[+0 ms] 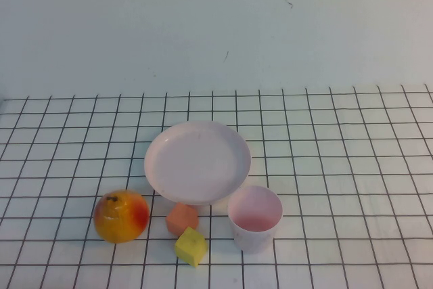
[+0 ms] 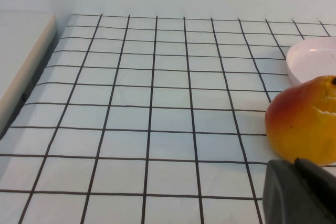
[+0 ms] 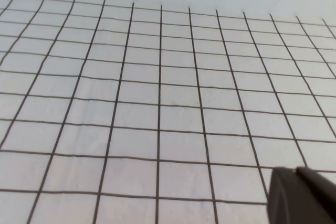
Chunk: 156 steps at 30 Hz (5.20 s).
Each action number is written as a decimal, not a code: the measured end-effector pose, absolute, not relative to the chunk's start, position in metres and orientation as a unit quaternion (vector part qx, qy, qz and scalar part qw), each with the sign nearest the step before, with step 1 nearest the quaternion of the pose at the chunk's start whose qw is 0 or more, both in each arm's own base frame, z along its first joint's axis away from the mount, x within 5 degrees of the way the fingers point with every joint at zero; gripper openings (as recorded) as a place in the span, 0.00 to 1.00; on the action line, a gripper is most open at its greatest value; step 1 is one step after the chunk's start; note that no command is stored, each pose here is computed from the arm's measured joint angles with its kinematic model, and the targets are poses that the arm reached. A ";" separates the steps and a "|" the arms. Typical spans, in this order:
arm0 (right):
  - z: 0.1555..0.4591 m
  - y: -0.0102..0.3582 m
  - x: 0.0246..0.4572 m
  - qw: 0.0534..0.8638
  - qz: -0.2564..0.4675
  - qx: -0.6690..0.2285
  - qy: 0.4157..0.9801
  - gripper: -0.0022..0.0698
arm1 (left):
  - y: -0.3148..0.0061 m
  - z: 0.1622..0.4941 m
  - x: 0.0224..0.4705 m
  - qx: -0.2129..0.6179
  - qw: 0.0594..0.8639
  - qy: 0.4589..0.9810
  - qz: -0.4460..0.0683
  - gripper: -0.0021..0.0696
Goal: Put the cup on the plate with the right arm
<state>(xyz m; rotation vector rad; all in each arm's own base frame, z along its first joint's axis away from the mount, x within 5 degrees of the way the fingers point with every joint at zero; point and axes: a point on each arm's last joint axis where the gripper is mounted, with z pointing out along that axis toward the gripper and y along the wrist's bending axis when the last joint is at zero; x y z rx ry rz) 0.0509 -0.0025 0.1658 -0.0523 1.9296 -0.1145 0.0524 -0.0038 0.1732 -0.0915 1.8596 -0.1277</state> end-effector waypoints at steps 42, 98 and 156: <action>0.224 -0.005 0.053 0.802 -0.041 0.021 0.596 0.03 | -0.004 0.173 0.052 -0.036 0.596 0.801 -0.052 0.02; 0.264 0.187 0.381 0.097 0.081 -0.499 0.857 0.03 | -0.004 0.173 0.052 -0.034 0.596 0.801 -0.051 0.02; 0.236 0.312 0.392 0.218 0.117 -0.610 0.753 0.07 | -0.004 0.173 0.052 -0.031 0.596 0.801 -0.049 0.03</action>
